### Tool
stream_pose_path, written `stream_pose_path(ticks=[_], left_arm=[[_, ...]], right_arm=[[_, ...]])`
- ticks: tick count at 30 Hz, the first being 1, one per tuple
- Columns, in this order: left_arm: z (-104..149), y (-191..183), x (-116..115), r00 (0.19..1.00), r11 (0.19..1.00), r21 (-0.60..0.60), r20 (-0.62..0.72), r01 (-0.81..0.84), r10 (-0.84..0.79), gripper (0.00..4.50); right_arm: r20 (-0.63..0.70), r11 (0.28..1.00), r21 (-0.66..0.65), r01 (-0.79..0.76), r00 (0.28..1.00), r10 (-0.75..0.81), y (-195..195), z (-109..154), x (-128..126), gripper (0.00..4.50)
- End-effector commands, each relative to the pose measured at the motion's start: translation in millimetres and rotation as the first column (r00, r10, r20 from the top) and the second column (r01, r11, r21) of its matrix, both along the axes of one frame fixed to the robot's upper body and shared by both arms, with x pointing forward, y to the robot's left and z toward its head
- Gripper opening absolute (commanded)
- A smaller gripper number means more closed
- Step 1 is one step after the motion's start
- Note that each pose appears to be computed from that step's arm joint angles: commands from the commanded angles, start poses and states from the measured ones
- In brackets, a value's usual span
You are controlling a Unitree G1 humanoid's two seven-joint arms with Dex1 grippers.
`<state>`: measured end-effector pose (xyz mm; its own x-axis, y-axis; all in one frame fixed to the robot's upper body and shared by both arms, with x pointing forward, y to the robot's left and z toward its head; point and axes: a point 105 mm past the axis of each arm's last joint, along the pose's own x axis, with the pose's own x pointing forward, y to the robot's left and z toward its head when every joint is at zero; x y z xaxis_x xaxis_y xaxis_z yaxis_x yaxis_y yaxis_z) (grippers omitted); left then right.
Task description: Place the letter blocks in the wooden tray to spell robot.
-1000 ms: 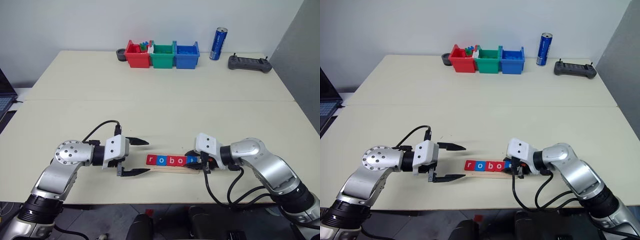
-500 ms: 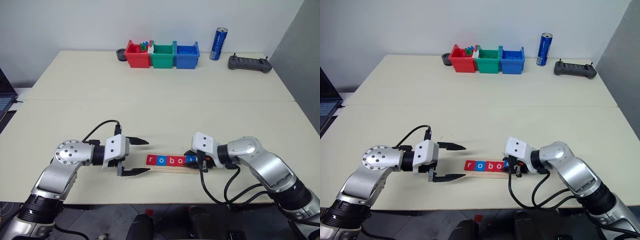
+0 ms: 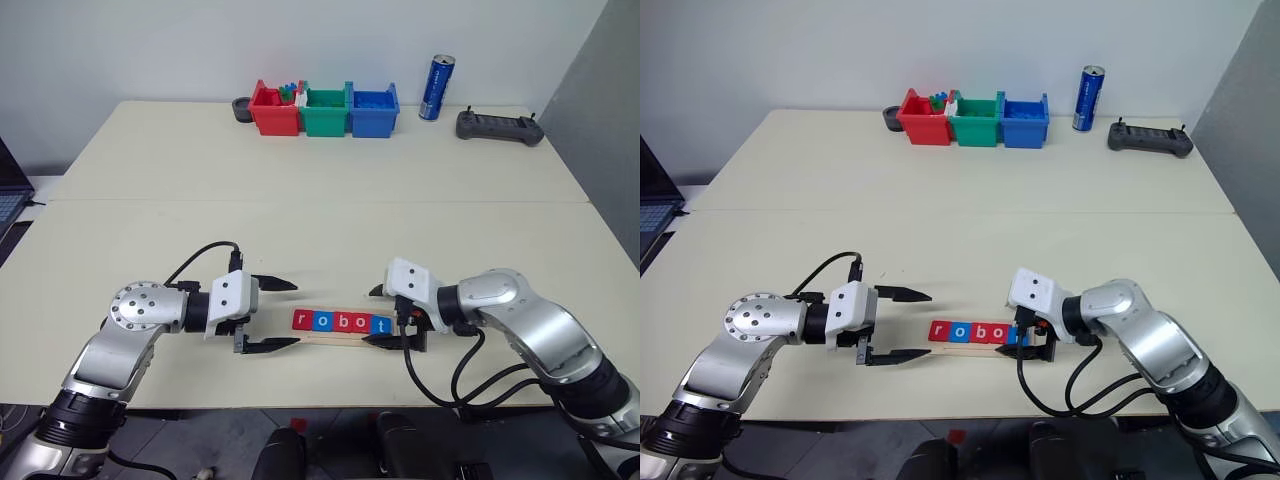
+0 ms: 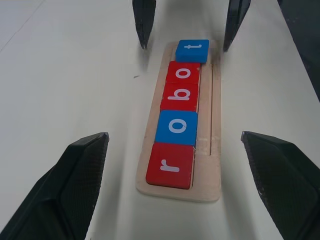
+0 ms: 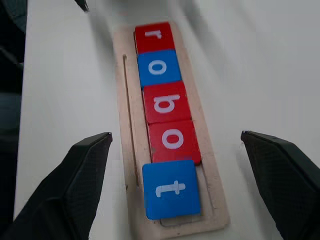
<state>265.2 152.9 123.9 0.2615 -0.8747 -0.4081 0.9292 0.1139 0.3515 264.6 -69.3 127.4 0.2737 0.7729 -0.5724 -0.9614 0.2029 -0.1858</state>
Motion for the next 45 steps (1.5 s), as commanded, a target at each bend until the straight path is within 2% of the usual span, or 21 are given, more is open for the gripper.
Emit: stream_pose_path(ticks=[1, 3, 7, 12, 14, 23, 33, 45], left_arm=[[8.1, 1.5, 0.3, 0.999, 1.0, 0.0, 0.039, 0.0, 0.0, 4.5], [7.6, 2.4, 0.4, 0.999, 1.0, 0.001, 0.037, 0.0, 0.0, 4.5], [6.8, 3.0, 0.6, 0.999, 1.0, 0.004, 0.035, 0.005, -0.005, 4.5], [7.0, 2.6, 2.1, 0.999, 1.0, 0.006, 0.037, 0.013, -0.013, 4.5], [7.3, 1.9, 2.7, 0.999, 1.0, 0.007, 0.038, 0.015, -0.015, 4.5], [9.9, 0.1, 2.6, 0.999, 1.0, 0.01, 0.043, 0.02, -0.02, 4.5], [9.3, 1.2, 1.7, 0.999, 1.0, 0.011, 0.042, 0.017, -0.018, 4.5], [7.4, 1.1, 2.5, 0.999, 1.0, 0.006, 0.044, 0.015, -0.015, 4.5]], right_arm=[[0.025, 1.0, 0.002, 0.009, 1.0, -0.009, -9.2, 8.0, -9.1, 4.28], [0.009, 1.0, -0.017, -0.001, 1.0, 0.001, -13.3, 1.6, -17.4, 3.88], [0.008, 0.997, -0.061, -0.037, 0.999, 0.038, -13.5, -10.9, -27.7, 2.47], [0.022, 0.995, -0.08, -0.067, 0.997, 0.068, -7.1, -15.7, -27.3, 0.62], [0.018, 0.994, -0.082, -0.071, 0.997, 0.072, -4.8, -17.5, -26.5, 0.03], [0.013, 0.998, -0.049, -0.027, 1.0, 0.027, 2.3, -11.5, -16.8, 0.03], [0.056, 0.997, -0.077, 0.029, 0.998, -0.024, -1.9, -10.9, -5.9, 0.03], [0.062, 0.996, -0.086, 0.005, 0.998, 0.001, -2.6, -9.8, -7.2, 0.03]])
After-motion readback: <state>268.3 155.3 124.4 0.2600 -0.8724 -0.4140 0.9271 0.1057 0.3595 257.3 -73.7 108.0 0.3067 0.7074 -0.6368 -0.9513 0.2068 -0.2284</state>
